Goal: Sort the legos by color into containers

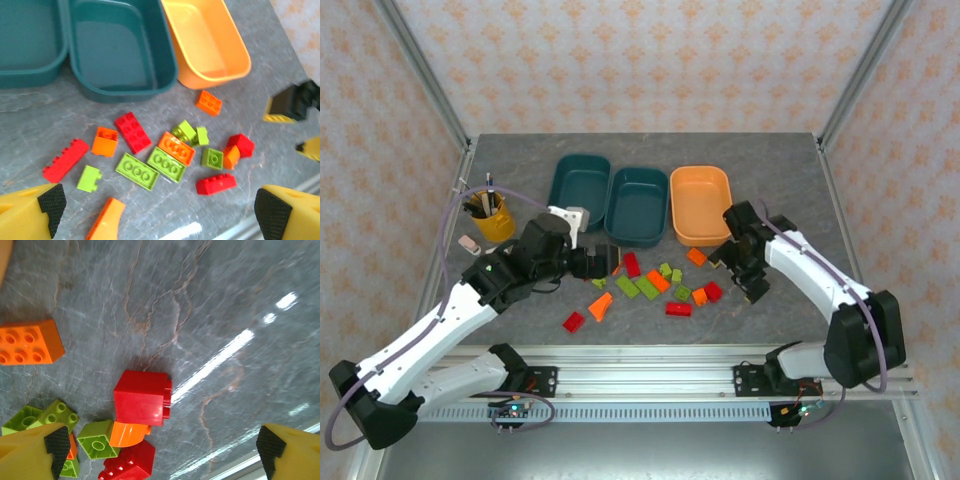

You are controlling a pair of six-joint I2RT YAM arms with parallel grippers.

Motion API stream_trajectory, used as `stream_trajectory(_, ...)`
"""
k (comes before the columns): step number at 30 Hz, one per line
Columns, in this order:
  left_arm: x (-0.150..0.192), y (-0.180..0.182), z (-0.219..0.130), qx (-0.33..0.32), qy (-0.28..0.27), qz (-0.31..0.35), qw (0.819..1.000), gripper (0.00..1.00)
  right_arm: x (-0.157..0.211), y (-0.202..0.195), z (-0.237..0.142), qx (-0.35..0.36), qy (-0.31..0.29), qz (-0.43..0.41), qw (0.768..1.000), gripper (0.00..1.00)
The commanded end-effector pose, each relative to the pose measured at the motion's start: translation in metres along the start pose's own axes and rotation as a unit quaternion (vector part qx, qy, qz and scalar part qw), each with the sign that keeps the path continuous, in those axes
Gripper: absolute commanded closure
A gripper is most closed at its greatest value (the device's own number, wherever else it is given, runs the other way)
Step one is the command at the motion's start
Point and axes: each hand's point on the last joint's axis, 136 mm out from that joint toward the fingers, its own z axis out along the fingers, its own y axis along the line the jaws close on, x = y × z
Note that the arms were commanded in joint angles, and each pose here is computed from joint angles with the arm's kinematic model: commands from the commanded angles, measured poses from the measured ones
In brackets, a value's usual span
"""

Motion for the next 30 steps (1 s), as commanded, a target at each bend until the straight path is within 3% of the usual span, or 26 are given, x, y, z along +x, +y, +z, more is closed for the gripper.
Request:
stream_trajectory(1, 0.017, -0.007, 0.005, 0.012, 0.028, 0.029, 0.999, 0.00, 0.012, 0.012, 0.019, -0.017, 0.034, 0.009, 0.999, 0.03)
stream_trajectory(9, 0.019, -0.024, 0.015, 0.024, 0.031, 0.039, 0.998, 0.00, 0.019, 0.015, 0.055, -0.008, 0.052, -0.004, 0.999, 0.12)
stream_trajectory(18, 0.022, -0.032, 0.021, 0.034, 0.042, 0.045, 0.998, 0.00, 0.019, 0.008, 0.076, 0.005, 0.055, -0.001, 0.998, 0.31)
stream_trajectory(26, 0.022, -0.037, 0.023, 0.046, 0.044, 0.035, 0.997, 0.00, 0.007, 0.006, 0.067, 0.012, 0.019, -0.012, 1.000, 0.57)
stream_trajectory(30, 0.015, -0.039, 0.021, 0.042, 0.035, 0.020, 0.998, 0.00, -0.007, 0.011, 0.030, -0.002, -0.034, -0.033, 0.999, 0.60)
